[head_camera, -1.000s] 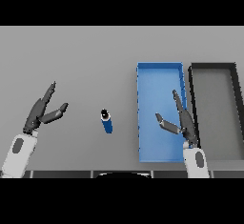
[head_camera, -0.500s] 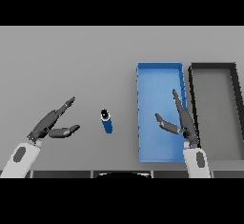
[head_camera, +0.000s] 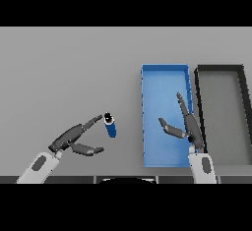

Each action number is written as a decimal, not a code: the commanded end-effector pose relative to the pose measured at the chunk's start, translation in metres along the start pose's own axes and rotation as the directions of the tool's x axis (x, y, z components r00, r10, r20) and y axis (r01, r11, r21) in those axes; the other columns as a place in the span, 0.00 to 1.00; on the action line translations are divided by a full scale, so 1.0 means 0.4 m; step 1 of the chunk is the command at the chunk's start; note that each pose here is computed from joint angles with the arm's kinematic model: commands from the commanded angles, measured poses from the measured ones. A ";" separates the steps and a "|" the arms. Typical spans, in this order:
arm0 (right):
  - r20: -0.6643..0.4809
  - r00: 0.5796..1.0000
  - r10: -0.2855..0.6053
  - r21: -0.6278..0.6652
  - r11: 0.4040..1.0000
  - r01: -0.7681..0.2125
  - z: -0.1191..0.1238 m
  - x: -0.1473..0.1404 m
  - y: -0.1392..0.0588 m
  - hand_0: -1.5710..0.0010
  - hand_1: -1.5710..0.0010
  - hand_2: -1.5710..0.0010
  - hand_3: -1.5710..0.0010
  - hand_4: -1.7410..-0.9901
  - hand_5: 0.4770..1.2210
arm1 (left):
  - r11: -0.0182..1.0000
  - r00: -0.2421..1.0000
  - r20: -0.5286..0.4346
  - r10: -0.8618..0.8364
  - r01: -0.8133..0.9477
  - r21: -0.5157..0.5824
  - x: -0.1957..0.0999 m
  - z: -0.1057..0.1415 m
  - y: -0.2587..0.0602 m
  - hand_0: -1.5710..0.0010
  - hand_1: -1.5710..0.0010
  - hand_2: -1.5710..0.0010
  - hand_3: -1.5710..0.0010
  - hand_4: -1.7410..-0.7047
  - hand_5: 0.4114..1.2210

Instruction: Pick up the blue pipe and place it into the blue bin.

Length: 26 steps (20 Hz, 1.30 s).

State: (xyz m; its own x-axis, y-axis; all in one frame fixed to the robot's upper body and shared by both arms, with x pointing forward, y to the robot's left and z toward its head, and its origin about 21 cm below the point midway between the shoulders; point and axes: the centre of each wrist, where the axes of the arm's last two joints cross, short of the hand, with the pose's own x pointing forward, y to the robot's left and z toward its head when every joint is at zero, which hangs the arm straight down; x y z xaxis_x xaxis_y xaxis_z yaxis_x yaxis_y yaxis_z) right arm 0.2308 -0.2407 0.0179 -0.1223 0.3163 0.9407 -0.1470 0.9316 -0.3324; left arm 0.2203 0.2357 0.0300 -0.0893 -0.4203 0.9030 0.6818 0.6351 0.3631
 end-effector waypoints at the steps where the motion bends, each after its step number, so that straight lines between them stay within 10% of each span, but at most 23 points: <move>1: -0.004 1.000 -0.002 -0.001 1.000 0.002 -0.002 0.000 -0.002 1.00 1.00 1.00 1.00 0.71 0.12 | 1.000 1.000 0.021 0.005 -0.005 -0.002 0.002 -0.019 -0.008 1.00 1.00 1.00 1.00 0.58 0.08; 15: -0.008 1.000 -0.017 -0.013 1.000 0.016 0.004 -0.009 0.000 1.00 1.00 1.00 1.00 0.73 0.10 | 0.996 0.993 0.088 0.082 -0.085 0.039 -0.052 -0.197 -0.109 1.00 1.00 0.98 1.00 0.62 0.13; 20: 0.007 1.000 -0.021 -0.010 1.000 0.021 0.014 -0.001 -0.007 1.00 1.00 1.00 1.00 0.73 0.11 | 0.972 0.964 0.131 0.230 -0.234 0.009 -0.045 -0.232 -0.128 0.97 0.84 0.73 0.78 0.46 0.33; 26: -0.006 1.000 -0.012 -0.014 1.000 0.012 0.013 -0.005 -0.001 1.00 1.00 1.00 1.00 0.75 0.11 | 0.964 0.949 0.176 0.262 -0.265 -0.002 -0.031 -0.241 -0.156 0.30 0.24 0.21 0.24 0.15 0.82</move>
State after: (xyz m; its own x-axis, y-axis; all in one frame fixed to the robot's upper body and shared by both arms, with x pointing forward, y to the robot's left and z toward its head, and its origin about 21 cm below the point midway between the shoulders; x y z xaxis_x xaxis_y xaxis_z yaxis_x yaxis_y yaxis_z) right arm 0.2259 -0.2428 0.0158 -0.1144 0.3065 0.9450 -0.1342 0.9377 -0.3204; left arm 0.2486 0.1387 -0.0261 -0.0336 -0.1146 0.9928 0.6837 0.7220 0.1065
